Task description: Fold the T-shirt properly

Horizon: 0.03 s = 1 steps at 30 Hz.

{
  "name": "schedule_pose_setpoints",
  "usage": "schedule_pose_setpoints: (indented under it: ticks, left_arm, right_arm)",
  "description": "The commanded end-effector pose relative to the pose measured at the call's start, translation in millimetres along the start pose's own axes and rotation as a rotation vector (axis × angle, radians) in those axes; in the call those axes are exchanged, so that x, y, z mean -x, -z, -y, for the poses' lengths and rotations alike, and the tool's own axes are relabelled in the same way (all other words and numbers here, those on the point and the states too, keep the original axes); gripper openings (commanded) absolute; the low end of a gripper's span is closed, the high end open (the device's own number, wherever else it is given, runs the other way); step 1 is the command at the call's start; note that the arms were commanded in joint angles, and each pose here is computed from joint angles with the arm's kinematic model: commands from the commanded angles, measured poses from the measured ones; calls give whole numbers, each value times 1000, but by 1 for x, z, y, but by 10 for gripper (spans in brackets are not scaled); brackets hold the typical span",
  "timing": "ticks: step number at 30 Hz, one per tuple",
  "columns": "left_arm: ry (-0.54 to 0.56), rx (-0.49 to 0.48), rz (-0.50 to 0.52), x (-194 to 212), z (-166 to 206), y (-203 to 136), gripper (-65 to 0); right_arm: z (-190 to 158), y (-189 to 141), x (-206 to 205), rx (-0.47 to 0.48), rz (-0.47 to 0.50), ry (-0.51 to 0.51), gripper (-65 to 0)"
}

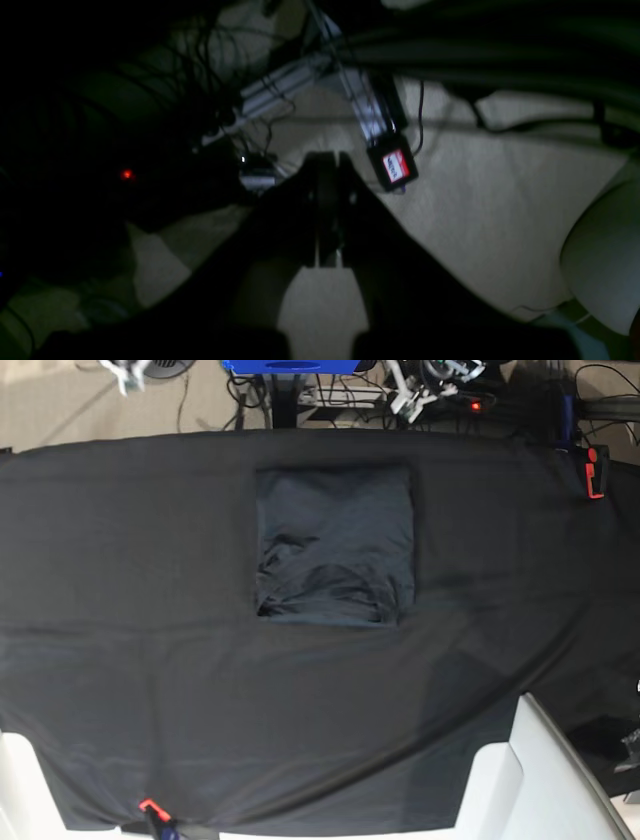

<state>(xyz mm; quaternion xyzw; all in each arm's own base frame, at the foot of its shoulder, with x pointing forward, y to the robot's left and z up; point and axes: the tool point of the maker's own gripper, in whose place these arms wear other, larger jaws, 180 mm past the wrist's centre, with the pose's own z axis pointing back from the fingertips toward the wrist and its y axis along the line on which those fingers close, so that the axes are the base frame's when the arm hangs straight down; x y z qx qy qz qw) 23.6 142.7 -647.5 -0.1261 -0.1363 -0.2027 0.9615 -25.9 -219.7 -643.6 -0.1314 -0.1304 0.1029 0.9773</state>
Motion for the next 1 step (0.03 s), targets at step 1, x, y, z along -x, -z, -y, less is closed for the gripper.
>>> schedule_pose_setpoints:
  ticks: [1]
  left_arm:
    - [2,-3,11,-3,-5,-1,-650]
  right_arm:
    - [6,-2,8,18,-11,-2,-644]
